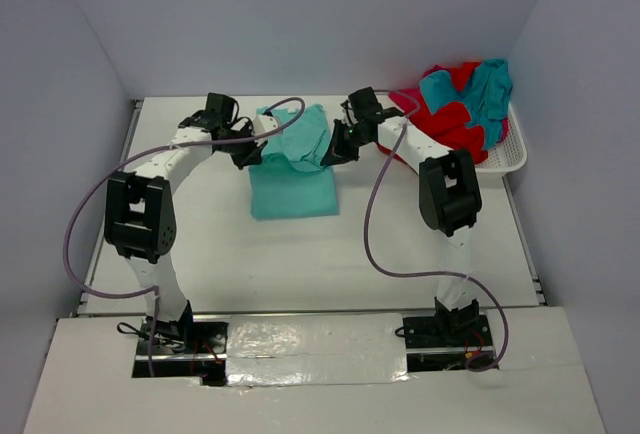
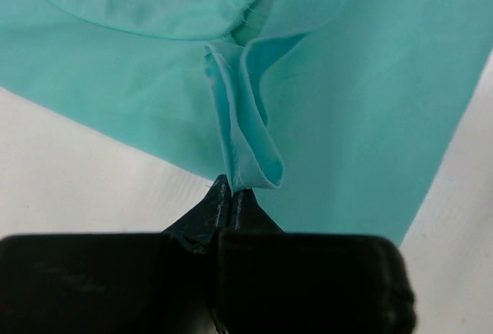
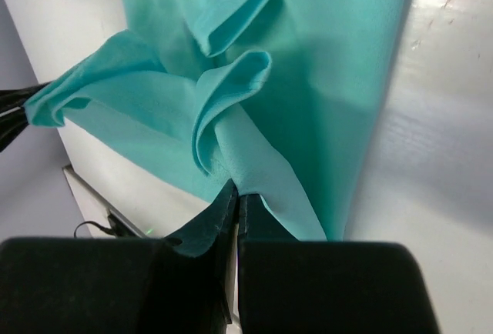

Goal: Fold and stack the t-shirts
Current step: Fold the folded rectangular tshirt in 1/3 of the way, then grab one side of the 2/3 rectangular tshirt with both arms

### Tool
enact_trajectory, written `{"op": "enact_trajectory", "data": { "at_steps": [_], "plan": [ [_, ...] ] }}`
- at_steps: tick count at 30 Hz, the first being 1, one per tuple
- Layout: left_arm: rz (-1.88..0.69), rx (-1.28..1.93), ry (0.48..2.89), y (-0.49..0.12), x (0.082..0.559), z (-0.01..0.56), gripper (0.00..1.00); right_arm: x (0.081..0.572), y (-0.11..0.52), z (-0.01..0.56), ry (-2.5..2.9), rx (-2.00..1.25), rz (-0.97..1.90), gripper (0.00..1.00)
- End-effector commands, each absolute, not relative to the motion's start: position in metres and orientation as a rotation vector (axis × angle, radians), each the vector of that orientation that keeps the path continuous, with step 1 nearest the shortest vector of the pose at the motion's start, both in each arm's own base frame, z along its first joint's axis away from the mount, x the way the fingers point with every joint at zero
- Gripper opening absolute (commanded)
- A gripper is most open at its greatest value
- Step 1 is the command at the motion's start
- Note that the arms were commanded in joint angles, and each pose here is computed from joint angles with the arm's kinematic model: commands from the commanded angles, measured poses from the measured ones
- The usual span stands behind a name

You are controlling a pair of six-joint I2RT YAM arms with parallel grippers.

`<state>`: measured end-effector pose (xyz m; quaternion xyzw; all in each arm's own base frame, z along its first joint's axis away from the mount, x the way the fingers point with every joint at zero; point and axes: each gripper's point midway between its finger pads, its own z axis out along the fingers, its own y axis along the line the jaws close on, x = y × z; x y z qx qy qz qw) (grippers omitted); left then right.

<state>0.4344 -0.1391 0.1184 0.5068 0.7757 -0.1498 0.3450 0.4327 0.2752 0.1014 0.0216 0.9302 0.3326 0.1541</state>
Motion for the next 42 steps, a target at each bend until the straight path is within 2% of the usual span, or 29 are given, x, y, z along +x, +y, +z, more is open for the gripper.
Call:
{"op": "enact_trajectory", "data": {
  "at_steps": [1, 4, 6, 7, 8, 9, 11, 12, 13, 14, 15, 20, 23, 24, 26, 27, 30, 32, 34, 42],
  "plan": [
    [-0.349, 1.231, 1.996, -0.142, 0.463, 0.126, 0.0, 0.439, 0.275, 0.092, 2.702, 0.066, 0.97, 0.0],
    [-0.332, 1.212, 2.02, -0.139, 0.469, 0.116, 0.0, 0.45, 0.273, 0.083, 2.703, 0.092, 0.976, 0.0],
    [-0.337, 1.202, 2.035, -0.14, 0.472, 0.11, 0.07, 0.461, 0.268, 0.078, 2.695, 0.12, 0.958, 0.0],
    [-0.334, 1.197, 2.037, -0.139, 0.474, 0.11, 0.16, 0.468, 0.263, 0.078, 2.681, 0.143, 0.956, 0.09],
    [-0.339, 1.185, 2.055, -0.139, 0.476, 0.103, 0.19, 0.474, 0.262, 0.075, 2.675, 0.152, 0.95, 0.16],
    [-0.308, 1.166, 2.074, -0.135, 0.479, 0.101, 0.31, 0.479, 0.258, 0.073, 2.669, 0.168, 0.938, 0.34],
    [-0.275, 1.112, 2.12, -0.128, 0.486, 0.094, 0.5, 0.493, 0.251, 0.071, 2.649, 0.192, 0.926, 0.47],
    [-0.261, 1.089, 2.141, -0.123, 0.489, 0.091, 0.66, 0.498, 0.247, 0.071, 2.64, 0.197, 0.923, 0.53],
    [-0.23, 1.058, 2.152, -0.118, 0.495, 0.094, 0.7, 0.502, 0.244, 0.073, 2.631, 0.198, 0.929, 0.54],
    [-0.232, 1.016, 2.178, -0.111, 0.498, 0.091, 0.88, 0.51, 0.239, 0.081, 2.604, 0.181, 0.918, 0.55],
    [-0.226, 0.986, 2.177, -0.108, 0.505, 0.099, 0.89, 0.513, 0.235, 0.086, 2.597, 0.173, 0.892, 0.56],
    [-0.205, 0.829, 2.154, -0.089, 0.527, 0.138, 0.89, 0.509, 0.213, 0.146, 2.454, 0.039, 0.704, 0.56],
    [-0.162, 0.749, 2.108, -0.073, 0.538, 0.164, 0.85, 0.484, 0.217, 0.163, 2.384, -0.039, 0.656, 0.47],
    [-0.143, 0.744, 2.108, -0.069, 0.539, 0.169, 0.76, 0.474, 0.233, 0.165, 2.364, -0.1, 0.681, 0.38],
    [-0.102, 0.833, 2.088, -0.066, 0.533, 0.174, 0.58, 0.453, 0.252, 0.152, 2.401, -0.166, 0.732, 0.29],
    [-0.142, 0.894, 2.068, -0.074, 0.526, 0.175, 0.4, 0.441, 0.267, 0.148, 2.422, -0.212, 0.813, 0.17],
    [-0.288, 1.182, 2.03, -0.105, 0.48, 0.16, 0.29, 0.419, 0.3, 0.122, 2.509, -0.268, 0.931, 0.02],
    [-0.362, 1.341, 2.047, -0.117, 0.446, 0.137, 0.24, 0.418, 0.313, 0.099, 2.573, -0.244, 0.975, 0.0],
    [-0.42, 1.408, 2.051, -0.124, 0.427, 0.125, 0.22, 0.421, 0.323, 0.085, 2.607, -0.236, 1.035, 0.0],
    [-0.588, 1.567, 2.069, -0.152, 0.374, 0.094, 0.31, 0.455, 0.329, 0.07, 2.611, -0.191, 1.017, 0.0]
  ]
}}
